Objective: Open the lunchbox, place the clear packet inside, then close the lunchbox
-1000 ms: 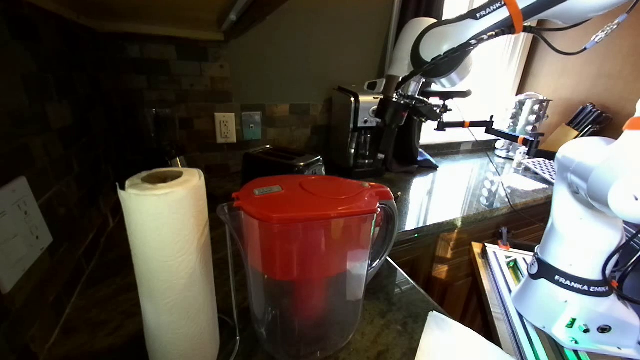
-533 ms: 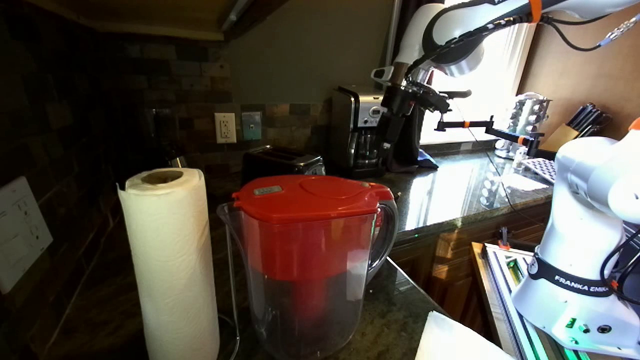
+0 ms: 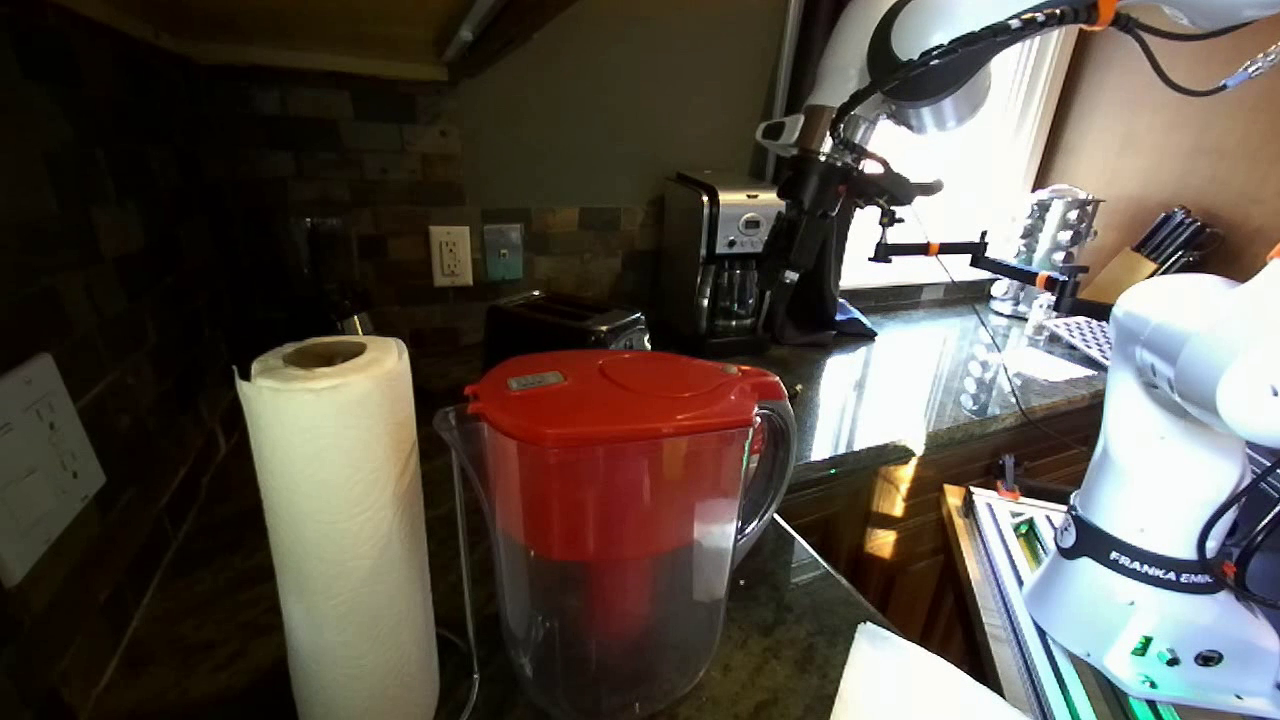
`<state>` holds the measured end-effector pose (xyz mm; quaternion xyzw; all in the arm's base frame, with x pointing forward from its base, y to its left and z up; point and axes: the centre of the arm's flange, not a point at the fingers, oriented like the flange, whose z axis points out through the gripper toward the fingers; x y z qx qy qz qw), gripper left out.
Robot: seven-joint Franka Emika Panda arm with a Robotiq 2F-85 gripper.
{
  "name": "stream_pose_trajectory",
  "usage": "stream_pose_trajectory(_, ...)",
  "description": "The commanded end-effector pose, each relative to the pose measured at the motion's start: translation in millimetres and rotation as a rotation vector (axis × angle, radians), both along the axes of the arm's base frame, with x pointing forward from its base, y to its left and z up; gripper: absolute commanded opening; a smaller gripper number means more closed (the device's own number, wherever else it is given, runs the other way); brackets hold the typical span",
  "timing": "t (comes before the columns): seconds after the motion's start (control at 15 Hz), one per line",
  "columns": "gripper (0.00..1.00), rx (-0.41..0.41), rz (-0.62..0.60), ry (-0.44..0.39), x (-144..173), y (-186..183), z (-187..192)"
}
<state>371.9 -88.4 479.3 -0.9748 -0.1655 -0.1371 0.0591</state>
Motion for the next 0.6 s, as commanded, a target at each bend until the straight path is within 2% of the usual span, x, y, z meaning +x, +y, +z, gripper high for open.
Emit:
stream_pose_trajectory(0.0,1.00,0.019,-0.001,0.016,-16.1,4.1,7.9)
stream_pose_trajectory(0.53,1.00,0.009,0.005,-0.004,-9.4,2.5,11.5)
